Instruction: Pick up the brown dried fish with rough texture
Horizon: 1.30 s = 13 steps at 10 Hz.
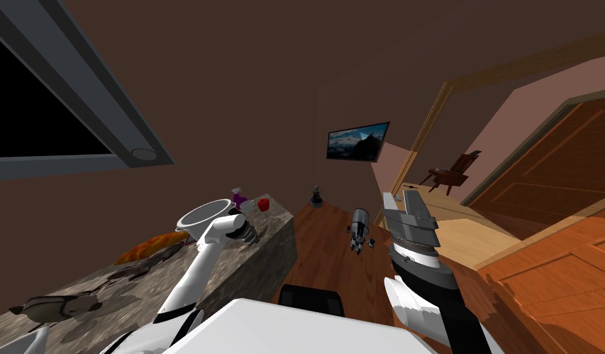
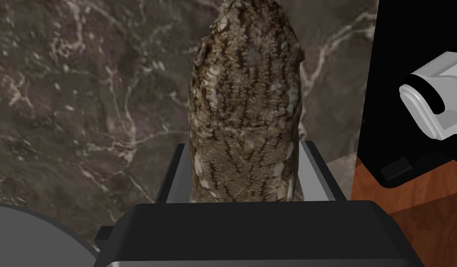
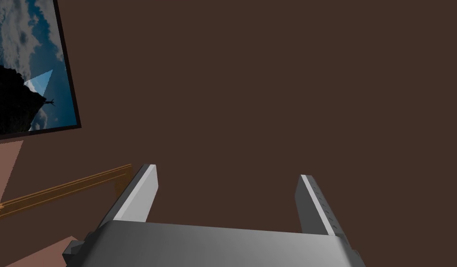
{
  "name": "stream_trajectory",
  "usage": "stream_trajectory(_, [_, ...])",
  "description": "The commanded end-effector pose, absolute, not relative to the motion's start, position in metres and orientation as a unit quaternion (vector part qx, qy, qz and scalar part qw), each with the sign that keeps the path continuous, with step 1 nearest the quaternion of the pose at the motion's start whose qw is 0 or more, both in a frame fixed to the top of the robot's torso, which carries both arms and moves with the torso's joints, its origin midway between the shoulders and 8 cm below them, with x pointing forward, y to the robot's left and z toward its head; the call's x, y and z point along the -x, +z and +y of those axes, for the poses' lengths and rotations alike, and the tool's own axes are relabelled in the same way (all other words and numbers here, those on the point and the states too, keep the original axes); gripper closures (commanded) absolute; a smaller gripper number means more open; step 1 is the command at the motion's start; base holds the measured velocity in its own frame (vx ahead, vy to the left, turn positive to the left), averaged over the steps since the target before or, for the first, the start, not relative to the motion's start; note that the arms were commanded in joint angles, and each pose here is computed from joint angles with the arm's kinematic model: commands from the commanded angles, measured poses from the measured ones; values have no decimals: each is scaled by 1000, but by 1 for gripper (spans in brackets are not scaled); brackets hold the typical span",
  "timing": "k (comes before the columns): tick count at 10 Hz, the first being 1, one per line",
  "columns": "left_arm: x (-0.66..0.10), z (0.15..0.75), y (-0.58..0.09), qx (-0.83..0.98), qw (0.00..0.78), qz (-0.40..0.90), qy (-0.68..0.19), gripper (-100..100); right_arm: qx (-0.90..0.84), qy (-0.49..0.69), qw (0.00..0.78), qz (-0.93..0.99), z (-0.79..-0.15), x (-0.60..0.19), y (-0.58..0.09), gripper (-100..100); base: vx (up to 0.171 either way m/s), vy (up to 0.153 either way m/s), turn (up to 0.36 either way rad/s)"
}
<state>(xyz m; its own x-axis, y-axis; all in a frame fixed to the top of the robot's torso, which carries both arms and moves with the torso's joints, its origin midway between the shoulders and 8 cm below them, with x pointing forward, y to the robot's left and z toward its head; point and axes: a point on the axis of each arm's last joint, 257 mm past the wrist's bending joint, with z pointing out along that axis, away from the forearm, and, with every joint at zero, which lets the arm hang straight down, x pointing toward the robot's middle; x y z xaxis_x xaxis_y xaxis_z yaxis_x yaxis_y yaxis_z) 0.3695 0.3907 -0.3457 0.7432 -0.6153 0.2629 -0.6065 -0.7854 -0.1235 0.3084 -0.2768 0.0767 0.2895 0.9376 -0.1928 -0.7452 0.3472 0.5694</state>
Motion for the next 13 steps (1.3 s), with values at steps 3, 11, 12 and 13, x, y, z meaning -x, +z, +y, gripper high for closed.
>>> stream_trajectory(3, [-369,383,-342,932,15,331,-146,100,-189,539,780,254,-277,-308,77,0,6,11,24])
stream_trajectory(11, [-366,340,-323,925,11,350,-147,100,-189,539,780,254,-277,-308,77,0,17,40,59])
stream_trajectory(12, [-368,344,-326,925,12,349,-147,100,-189,539,780,254,-277,-308,77,0,9,15,7])
stream_trajectory(13, [-367,343,-325,925,12,349,-147,0,-189,539,780,254,-277,-308,77,0,0,0,0])
